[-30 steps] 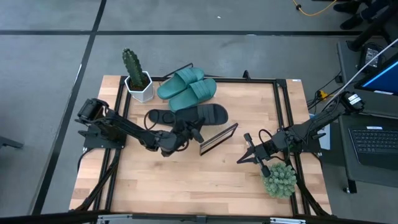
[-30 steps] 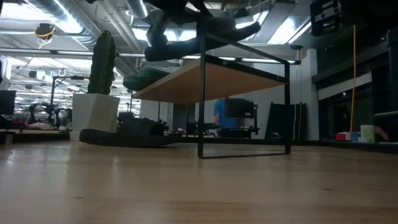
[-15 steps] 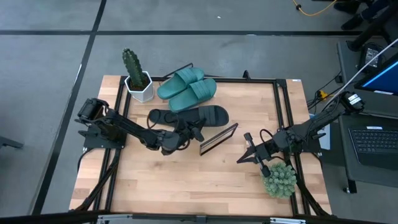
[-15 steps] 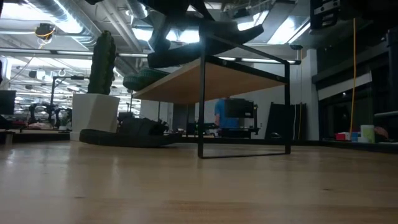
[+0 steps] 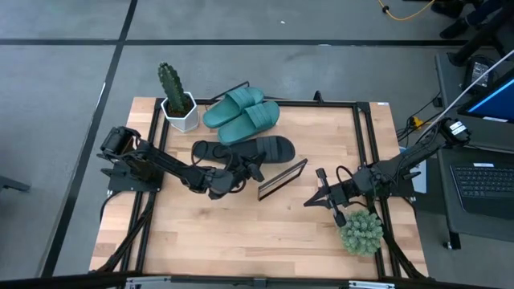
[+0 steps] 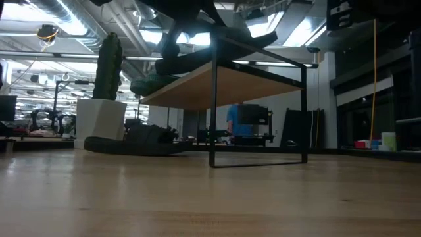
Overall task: Pick and place slides into the shelf
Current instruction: Put the bottom black slipper onto the shelf
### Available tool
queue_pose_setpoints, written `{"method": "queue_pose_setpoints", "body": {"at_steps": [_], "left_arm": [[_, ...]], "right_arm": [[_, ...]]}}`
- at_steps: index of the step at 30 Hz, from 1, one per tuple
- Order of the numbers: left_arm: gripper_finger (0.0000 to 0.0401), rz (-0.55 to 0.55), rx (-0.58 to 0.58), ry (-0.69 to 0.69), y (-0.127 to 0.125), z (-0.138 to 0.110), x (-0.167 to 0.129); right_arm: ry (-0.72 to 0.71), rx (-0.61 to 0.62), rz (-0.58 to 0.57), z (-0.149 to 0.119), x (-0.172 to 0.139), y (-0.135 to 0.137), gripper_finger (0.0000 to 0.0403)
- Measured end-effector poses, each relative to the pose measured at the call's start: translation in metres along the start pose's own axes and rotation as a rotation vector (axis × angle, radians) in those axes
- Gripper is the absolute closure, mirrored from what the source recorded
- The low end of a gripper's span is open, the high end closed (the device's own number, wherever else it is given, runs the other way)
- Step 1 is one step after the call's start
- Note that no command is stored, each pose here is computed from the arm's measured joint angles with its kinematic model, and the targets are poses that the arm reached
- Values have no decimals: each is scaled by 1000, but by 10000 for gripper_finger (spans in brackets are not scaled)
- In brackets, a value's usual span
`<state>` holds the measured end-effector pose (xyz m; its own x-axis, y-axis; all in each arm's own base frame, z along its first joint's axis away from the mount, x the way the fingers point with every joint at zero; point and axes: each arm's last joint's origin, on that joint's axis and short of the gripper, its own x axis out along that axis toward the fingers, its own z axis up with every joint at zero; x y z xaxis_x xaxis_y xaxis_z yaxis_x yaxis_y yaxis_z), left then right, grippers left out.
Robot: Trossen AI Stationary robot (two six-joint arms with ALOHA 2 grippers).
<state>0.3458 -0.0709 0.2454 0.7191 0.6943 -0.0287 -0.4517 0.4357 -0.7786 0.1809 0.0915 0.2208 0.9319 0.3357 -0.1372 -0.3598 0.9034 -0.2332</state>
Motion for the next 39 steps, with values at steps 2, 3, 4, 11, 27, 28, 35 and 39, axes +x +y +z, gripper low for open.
{"method": "queue_pose_setpoints", "body": {"at_steps": [2, 3, 4, 11, 27, 28, 35, 39], "left_arm": [[397, 0, 2, 8, 1, 0, 0], [398, 5, -4, 11, 1, -1, 1], [398, 13, -12, 17, 3, -1, 1], [396, 48, -55, 35, 9, -3, 3], [345, -1, -59, 129, 11, 0, 14], [339, -1, -58, 129, 11, 0, 14], [298, -11, -38, 133, 10, 0, 14], [284, -15, 17, 133, 11, 1, 15]], "right_arm": [[0, 0, 0, 0, 0, 0, 400], [0, 0, 0, 0, 0, 0, 400], [0, 0, 0, 0, 0, 0, 400], [0, 0, 1, 0, 0, 0, 400], [1, 2, 1, 0, 0, 0, 400], [1, 3, 1, 0, 0, 0, 400], [0, 3, 1, 0, 0, 0, 400], [0, 3, 1, 0, 0, 0, 400]]}}
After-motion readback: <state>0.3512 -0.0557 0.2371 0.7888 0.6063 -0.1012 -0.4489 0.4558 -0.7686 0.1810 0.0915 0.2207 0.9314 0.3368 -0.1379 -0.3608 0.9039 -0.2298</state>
